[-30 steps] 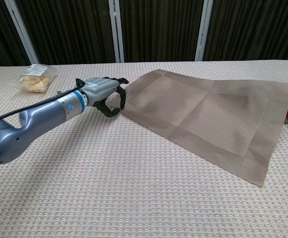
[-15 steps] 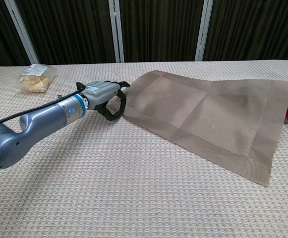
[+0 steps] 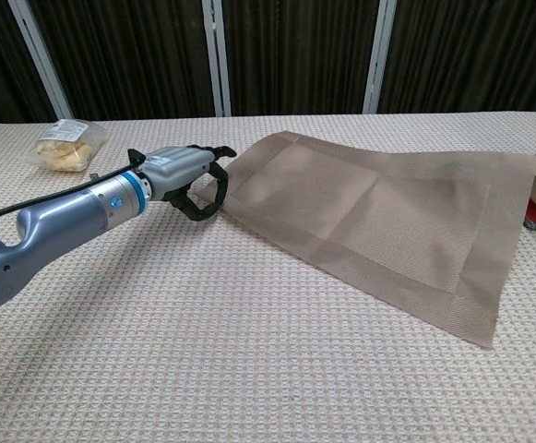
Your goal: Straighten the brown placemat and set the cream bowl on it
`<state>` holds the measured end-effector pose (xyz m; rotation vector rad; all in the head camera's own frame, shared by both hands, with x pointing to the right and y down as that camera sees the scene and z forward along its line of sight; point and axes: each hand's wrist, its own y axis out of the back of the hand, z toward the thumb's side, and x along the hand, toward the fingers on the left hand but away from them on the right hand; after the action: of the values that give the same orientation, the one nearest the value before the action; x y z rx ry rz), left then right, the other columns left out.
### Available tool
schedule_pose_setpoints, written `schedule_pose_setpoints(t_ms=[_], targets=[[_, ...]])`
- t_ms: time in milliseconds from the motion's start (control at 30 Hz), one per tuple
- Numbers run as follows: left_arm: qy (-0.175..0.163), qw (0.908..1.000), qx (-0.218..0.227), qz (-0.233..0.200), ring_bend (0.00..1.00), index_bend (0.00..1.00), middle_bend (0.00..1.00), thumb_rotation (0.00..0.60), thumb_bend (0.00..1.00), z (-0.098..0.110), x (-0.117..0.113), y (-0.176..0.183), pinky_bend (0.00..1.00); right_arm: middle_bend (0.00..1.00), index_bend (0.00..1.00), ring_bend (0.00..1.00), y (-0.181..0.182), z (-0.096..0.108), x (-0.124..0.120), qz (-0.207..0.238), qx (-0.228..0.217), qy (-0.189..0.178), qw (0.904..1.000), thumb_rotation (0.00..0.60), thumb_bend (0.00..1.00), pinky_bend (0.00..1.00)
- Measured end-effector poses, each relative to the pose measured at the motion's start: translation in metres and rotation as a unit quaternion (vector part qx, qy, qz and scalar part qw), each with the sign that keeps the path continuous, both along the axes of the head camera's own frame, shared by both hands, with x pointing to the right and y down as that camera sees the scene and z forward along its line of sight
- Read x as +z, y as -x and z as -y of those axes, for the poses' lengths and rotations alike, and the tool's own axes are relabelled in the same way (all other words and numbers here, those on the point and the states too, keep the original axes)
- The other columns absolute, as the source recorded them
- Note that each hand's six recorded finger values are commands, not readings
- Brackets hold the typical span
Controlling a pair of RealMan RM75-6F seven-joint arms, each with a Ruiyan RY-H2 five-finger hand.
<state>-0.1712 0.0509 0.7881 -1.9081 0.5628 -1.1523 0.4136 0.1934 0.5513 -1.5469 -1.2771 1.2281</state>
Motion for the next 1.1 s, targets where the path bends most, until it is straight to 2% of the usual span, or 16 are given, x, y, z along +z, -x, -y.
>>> schedule_pose_setpoints(t_ms=[233, 533, 733, 867, 1100], targets=[[-0.007, 0.9998, 0.016, -0.012, 0.00, 0.73, 0.00, 0.600, 0.45, -0.003, -0.008, 0.007, 0.00, 0.00, 0.14, 0.00, 0.005, -0.002, -0.002, 0.005, -0.006, -0.003, 1.0000, 0.600, 0.00, 0.00], [0.016, 0.9985, 0.049, -0.019, 0.00, 0.75, 0.00, 0.600, 0.46, -0.028, -0.021, 0.008, 0.00, 0.00, 0.14, 0.00, 0.011, -0.005, -0.008, 0.011, -0.014, -0.011, 0.9998, 0.600, 0.00, 0.00], [0.043, 0.9959, 0.078, -0.016, 0.00, 0.76, 0.00, 0.600, 0.47, -0.059, -0.044, 0.002, 0.00, 0.00, 0.15, 0.00, 0.014, -0.007, -0.011, 0.014, -0.020, -0.012, 0.9996, 0.600, 0.00, 0.00], [0.054, 0.9938, 0.097, 0.000, 0.00, 0.76, 0.00, 0.600, 0.47, -0.079, -0.069, 0.003, 0.00, 0.00, 0.15, 0.00, 0.015, -0.008, -0.011, 0.014, -0.022, -0.012, 0.9996, 0.600, 0.00, 0.00], [0.074, 0.9903, 0.112, 0.035, 0.00, 0.76, 0.00, 0.600, 0.47, -0.098, -0.097, 0.023, 0.00, 0.00, 0.15, 0.00, 0.016, -0.008, -0.011, 0.014, -0.023, -0.012, 0.9996, 0.600, 0.00, 0.00]])
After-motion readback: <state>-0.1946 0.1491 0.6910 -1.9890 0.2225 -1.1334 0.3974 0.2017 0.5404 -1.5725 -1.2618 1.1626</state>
